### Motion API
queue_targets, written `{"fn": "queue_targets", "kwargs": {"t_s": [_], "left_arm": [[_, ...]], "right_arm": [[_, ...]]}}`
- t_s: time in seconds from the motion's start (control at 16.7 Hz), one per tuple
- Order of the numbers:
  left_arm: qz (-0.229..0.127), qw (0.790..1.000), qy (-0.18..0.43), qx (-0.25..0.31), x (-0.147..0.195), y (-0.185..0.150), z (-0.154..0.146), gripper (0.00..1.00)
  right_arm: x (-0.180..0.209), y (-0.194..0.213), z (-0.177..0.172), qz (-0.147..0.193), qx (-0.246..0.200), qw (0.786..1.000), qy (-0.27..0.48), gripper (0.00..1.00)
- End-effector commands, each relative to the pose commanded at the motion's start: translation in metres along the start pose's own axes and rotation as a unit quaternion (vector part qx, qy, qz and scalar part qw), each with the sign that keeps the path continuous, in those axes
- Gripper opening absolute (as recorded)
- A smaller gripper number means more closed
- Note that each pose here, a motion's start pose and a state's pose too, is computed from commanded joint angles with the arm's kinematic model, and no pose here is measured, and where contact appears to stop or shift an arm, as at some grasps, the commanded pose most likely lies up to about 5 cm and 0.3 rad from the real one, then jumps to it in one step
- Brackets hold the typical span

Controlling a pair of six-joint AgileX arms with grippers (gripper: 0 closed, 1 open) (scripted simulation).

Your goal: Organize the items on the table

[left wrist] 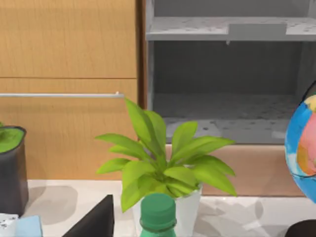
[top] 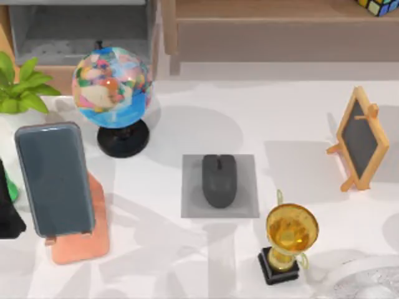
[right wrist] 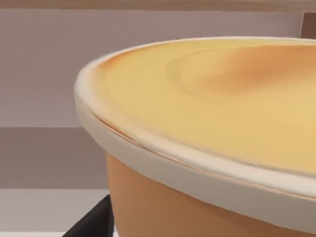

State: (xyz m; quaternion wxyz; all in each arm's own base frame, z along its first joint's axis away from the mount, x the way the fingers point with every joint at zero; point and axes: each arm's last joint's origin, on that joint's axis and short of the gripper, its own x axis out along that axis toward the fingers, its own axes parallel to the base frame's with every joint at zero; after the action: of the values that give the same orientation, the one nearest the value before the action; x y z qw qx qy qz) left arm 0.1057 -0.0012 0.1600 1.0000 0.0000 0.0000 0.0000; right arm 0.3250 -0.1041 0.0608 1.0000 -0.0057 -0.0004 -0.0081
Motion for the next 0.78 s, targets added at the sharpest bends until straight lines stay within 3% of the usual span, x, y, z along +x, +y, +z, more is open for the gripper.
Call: {"fn": "queue_targets", "kwargs": {"t_s": [0.12,0.78], "left_arm": [[0.0,1.0,0.0,0.0,0.0,0.0,0.0,1.0],[0.0,1.0,0.0,0.0,0.0,0.0,0.0,1.0]], "right_arm": [[0.0,0.0,0.0,0.0,0.0,1.0,0.0,1.0],[0.0,0.0,0.0,0.0,0.0,1.0,0.0,0.17]]}}
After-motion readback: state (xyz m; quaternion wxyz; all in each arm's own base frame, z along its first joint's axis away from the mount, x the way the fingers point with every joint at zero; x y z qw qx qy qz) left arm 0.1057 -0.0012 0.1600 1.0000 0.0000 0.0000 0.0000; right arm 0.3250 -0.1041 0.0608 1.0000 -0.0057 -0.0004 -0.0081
